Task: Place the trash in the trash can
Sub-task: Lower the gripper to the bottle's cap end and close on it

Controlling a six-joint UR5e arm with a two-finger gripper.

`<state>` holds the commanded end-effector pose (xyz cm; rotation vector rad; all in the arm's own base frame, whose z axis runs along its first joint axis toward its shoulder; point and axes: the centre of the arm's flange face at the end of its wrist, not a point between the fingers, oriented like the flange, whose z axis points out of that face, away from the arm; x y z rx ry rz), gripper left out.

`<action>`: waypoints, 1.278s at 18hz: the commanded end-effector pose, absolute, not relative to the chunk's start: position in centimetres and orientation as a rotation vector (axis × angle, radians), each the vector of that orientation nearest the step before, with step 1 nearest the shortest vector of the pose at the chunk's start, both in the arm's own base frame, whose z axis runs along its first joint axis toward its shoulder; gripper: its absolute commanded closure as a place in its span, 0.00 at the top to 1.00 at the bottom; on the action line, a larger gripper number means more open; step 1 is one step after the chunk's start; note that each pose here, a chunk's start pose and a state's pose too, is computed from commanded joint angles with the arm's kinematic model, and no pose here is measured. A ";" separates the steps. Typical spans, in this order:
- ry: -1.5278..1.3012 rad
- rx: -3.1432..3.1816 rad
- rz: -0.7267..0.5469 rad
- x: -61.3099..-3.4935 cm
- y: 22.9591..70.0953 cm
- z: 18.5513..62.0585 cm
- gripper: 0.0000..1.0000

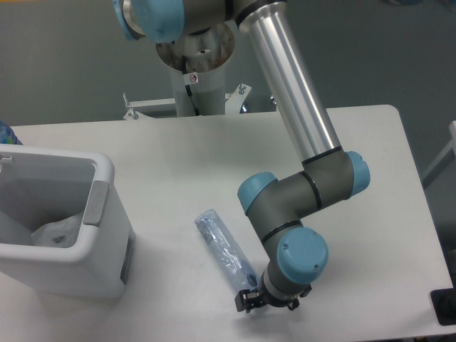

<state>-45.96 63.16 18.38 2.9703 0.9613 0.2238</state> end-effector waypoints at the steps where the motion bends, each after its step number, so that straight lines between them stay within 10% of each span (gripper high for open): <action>1: 0.958 2.967 0.224 -45.8 63.2 18.4 0.66; 8: 0.951 2.967 0.226 -45.4 63.1 18.6 0.40; 23: 0.892 3.132 0.164 -45.5 62.7 27.7 0.24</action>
